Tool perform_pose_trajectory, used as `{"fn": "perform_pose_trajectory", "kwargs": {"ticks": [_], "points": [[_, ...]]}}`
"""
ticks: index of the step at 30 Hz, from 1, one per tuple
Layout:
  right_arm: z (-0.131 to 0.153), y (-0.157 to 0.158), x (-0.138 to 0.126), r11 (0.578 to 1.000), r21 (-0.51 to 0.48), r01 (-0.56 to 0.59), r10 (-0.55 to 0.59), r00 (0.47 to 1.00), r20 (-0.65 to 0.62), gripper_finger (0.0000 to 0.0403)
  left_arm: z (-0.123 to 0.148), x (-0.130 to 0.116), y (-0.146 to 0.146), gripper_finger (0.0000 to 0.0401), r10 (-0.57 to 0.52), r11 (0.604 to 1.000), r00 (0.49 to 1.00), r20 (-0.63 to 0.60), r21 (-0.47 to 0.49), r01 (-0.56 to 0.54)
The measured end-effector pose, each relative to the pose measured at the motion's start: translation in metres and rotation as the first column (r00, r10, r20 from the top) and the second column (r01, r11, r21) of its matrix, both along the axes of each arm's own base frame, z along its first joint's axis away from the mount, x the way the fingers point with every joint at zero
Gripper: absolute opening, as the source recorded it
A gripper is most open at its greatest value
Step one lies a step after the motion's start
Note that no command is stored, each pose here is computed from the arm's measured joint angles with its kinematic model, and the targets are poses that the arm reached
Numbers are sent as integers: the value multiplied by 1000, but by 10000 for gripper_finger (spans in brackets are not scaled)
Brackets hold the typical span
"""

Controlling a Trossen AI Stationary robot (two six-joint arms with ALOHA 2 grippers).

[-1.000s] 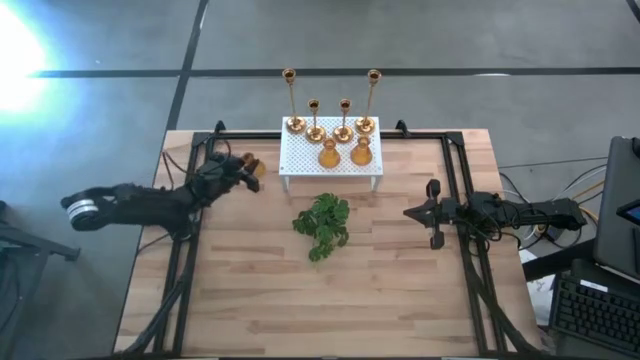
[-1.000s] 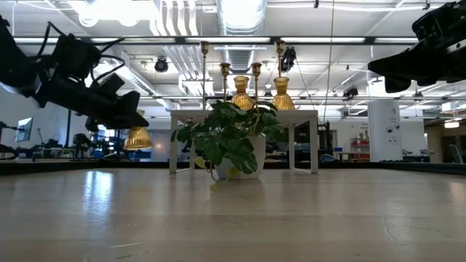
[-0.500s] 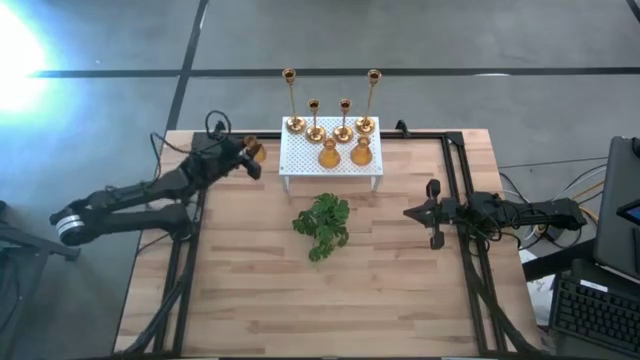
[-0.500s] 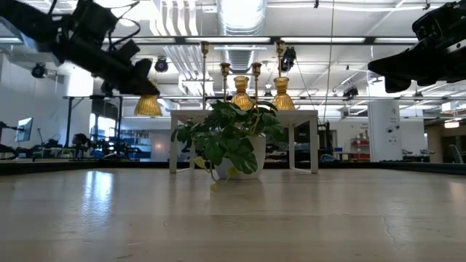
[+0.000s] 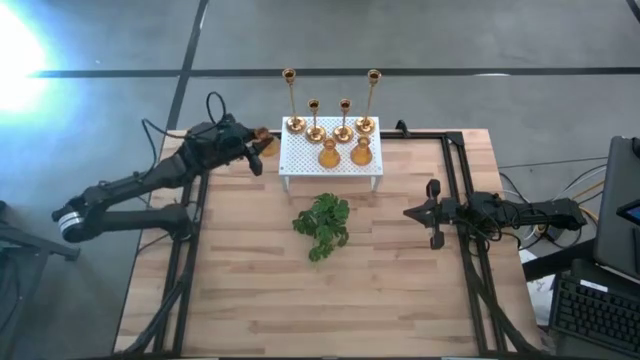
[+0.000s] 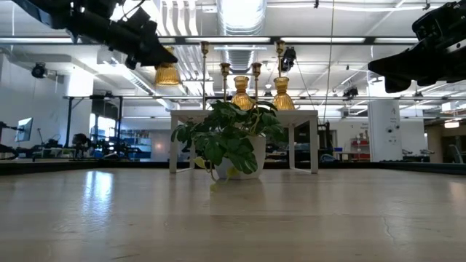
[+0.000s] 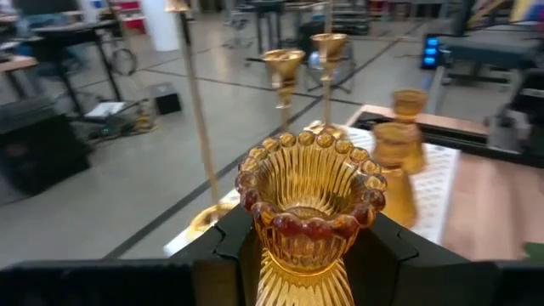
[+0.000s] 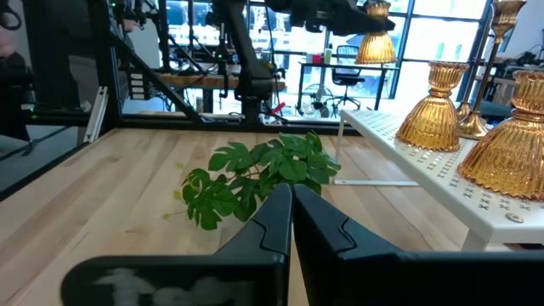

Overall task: Pick & Place candle stick holders
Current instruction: Align the yellow glass candle holder with the other yellow glass candle holder on the shelf

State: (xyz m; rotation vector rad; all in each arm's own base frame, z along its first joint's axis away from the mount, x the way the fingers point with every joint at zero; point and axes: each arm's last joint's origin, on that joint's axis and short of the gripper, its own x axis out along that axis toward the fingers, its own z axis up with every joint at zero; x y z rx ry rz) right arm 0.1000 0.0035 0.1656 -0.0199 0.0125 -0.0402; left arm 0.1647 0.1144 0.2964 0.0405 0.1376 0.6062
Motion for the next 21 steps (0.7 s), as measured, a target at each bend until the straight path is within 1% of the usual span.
{"fn": "perform_pose_trajectory", "kwargs": {"ticks": [3, 10, 14, 21], "points": [[0, 0, 0, 1000, 0, 0, 0, 1000, 0, 9, 2, 5, 2, 128, -49, 999, 999, -8, -4, 49], [0, 0, 0, 1000, 0, 0, 0, 1000, 0, 9, 6, 20, 10, 128, -124, 992, 992, -29, 0, 124], [0, 0, 0, 1000, 0, 0, 0, 1000, 0, 9, 10, 31, 15, 128, -179, 984, 984, -14, 7, 179], [0, 0, 0, 1000, 0, 0, 0, 1000, 0, 9, 9, 46, 24, 128, -237, 971, 971, -41, 8, 237]]}}
